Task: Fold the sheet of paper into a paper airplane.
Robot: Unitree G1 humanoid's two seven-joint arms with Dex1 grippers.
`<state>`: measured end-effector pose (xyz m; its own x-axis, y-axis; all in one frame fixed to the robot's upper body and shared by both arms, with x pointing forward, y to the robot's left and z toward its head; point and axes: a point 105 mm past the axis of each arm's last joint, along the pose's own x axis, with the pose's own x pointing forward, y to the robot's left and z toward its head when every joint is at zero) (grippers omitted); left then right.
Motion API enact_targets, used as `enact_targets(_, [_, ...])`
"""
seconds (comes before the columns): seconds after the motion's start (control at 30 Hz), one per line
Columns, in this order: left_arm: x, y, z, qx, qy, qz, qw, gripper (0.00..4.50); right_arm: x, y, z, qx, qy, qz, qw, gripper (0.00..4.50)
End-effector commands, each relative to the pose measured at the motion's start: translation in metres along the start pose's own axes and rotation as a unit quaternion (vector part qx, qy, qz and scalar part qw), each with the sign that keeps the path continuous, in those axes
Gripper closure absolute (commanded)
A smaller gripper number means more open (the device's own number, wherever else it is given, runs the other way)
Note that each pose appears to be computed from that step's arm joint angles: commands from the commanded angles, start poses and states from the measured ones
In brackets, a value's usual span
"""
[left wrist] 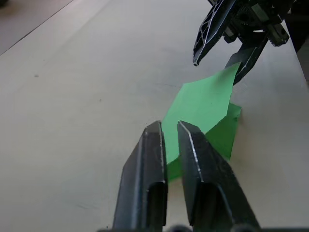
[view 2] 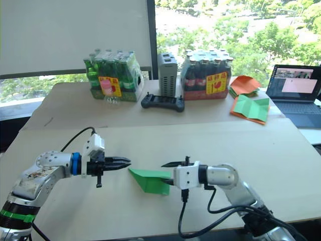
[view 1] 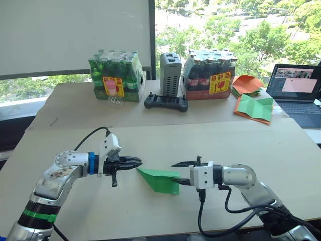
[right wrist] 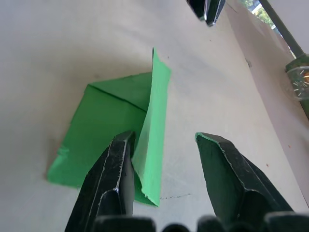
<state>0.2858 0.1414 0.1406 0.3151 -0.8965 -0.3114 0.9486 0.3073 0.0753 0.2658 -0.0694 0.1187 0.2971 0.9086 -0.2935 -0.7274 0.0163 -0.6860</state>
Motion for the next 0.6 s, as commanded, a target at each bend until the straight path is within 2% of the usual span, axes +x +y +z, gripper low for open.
enact_targets(0.03, [0.012,0.002,0.003,0.019,-0.001,-0.017,1.0,4.48,0.0,-0.003,0.017,0.02,-0.01,-0.039,0.999,2.24])
enact_targets(0.3, [0.029,0.0,-0.012,0.016,0.013,-0.054,0.998,4.48,0.005,0.022,0.0,0.065,0.03,-0.037,0.997,2.24])
enact_targets(0.6, [0.045,-0.007,-0.051,0.085,0.094,-0.093,0.988,4.48,0.011,0.018,0.016,0.05,0.003,-0.032,0.998,2.24])
